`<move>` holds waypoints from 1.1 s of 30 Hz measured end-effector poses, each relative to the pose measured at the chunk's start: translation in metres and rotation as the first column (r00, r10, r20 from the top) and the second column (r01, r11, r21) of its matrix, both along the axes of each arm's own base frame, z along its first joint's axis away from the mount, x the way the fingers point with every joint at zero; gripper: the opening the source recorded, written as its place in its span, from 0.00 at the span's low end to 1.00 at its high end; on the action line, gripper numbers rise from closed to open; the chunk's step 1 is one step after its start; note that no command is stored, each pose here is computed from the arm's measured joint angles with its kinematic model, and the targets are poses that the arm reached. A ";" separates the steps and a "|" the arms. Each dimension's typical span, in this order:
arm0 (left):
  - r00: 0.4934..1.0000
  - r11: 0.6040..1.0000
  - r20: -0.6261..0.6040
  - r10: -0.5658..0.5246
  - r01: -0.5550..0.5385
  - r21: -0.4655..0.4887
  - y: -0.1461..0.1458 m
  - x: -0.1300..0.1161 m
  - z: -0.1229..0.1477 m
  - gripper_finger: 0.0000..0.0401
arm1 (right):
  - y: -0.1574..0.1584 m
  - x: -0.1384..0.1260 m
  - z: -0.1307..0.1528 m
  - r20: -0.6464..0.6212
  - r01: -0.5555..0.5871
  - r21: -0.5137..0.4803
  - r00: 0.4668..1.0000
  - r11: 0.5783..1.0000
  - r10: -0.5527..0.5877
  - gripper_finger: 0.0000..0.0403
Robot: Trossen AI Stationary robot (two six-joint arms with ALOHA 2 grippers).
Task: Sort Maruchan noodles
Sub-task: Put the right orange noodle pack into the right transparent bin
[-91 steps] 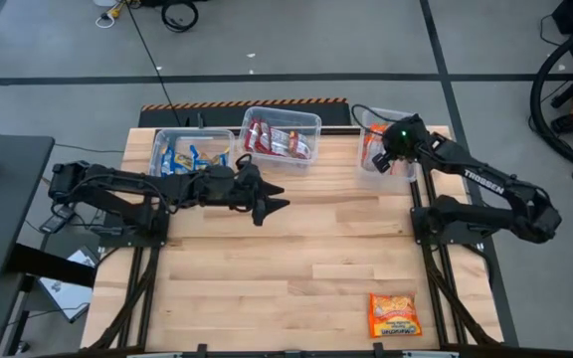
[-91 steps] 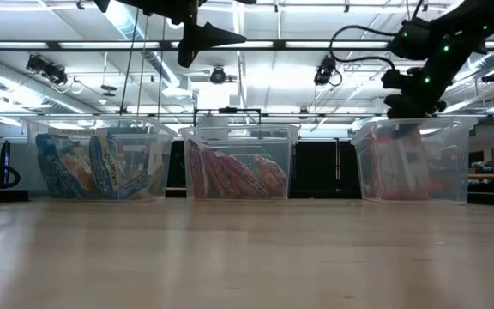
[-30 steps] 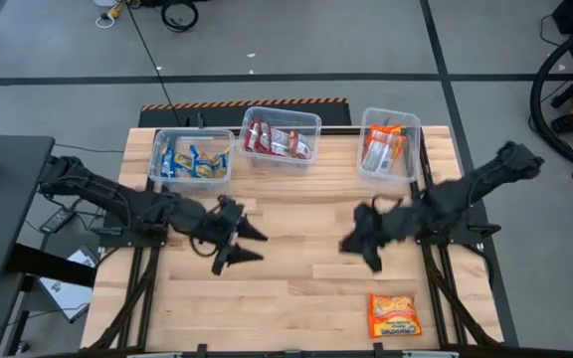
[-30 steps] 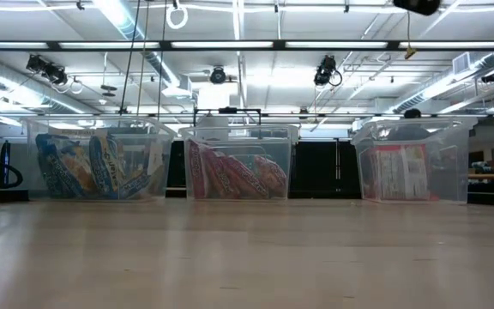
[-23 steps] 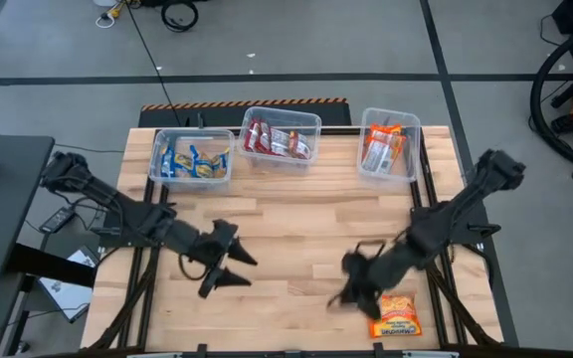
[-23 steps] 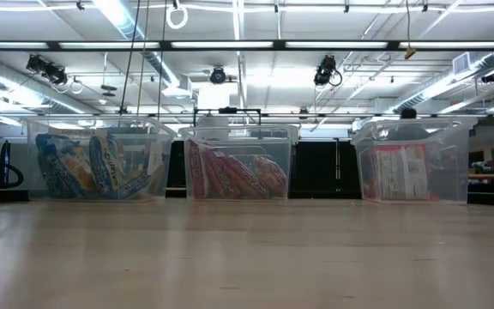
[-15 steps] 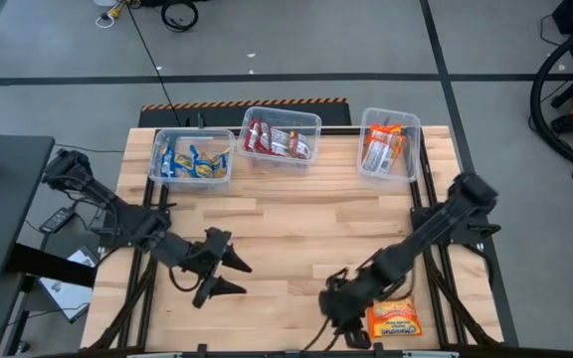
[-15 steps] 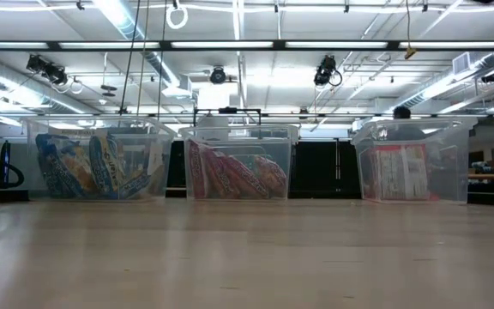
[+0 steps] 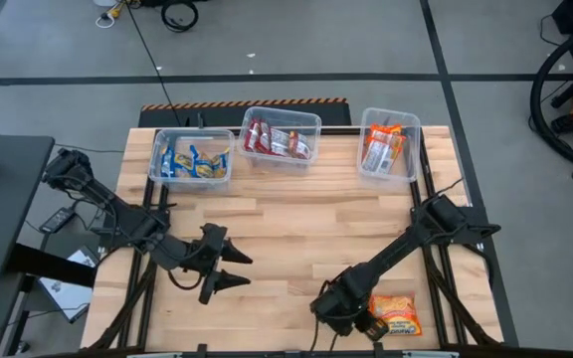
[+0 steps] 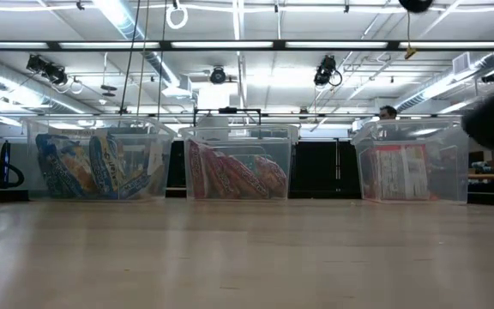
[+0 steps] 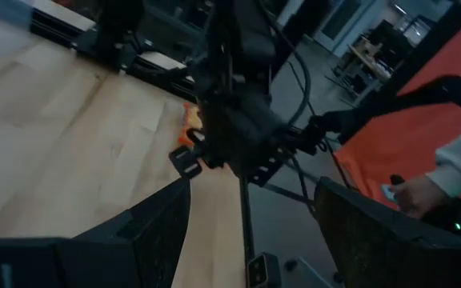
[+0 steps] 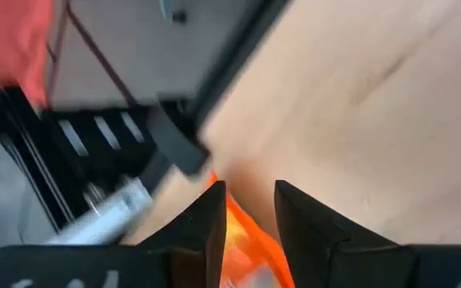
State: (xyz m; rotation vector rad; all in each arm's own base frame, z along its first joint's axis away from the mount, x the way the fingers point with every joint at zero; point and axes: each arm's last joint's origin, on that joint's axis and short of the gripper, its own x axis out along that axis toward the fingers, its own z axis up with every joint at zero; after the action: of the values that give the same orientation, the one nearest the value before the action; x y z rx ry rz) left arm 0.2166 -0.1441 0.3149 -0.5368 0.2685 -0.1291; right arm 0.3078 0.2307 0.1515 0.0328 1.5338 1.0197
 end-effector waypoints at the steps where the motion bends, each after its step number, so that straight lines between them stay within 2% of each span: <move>1: 1.000 1.000 0.002 0.011 -0.011 0.002 0.000 0.000 0.000 0.67 | -0.001 -0.001 -0.004 0.002 -0.040 -0.012 0.999 0.999 0.040 0.28; 5: 0.999 0.999 0.005 0.034 -0.034 0.006 0.001 0.000 0.000 0.67 | -0.007 -0.007 -0.016 -0.051 -0.118 -0.066 0.992 0.991 0.115 0.31; 8: 0.999 0.999 0.004 0.040 -0.040 0.004 0.002 0.000 0.000 0.67 | -0.011 -0.012 -0.022 -0.115 -0.166 -0.068 0.981 0.984 0.157 0.36; 12: 0.997 0.997 0.010 0.077 -0.078 0.011 0.003 0.001 0.000 0.67 | -0.012 -0.014 -0.022 -0.086 -0.237 -0.063 0.969 0.969 0.231 0.42; 18: 0.995 0.995 0.014 0.099 -0.099 0.014 0.003 0.001 0.000 0.67 | -0.018 -0.008 -0.025 -0.044 -0.251 -0.048 0.968 0.967 0.249 0.46; 25: 0.995 0.995 0.014 0.099 -0.099 0.013 0.003 0.001 0.001 0.67 | -0.030 -0.022 -0.040 -0.152 -0.228 0.003 0.962 0.974 0.226 0.46; 33: 0.995 0.995 0.014 0.099 -0.099 0.015 0.003 0.001 0.000 0.67 | -0.031 -0.028 -0.048 -0.151 -0.222 0.027 0.963 0.975 0.223 0.43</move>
State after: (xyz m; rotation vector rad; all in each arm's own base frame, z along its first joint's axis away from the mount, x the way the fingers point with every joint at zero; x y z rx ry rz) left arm 0.2173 -0.1409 0.3154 -0.5330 0.2297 -0.0345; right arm 0.2802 0.1999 0.1038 -0.0572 1.7000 1.2264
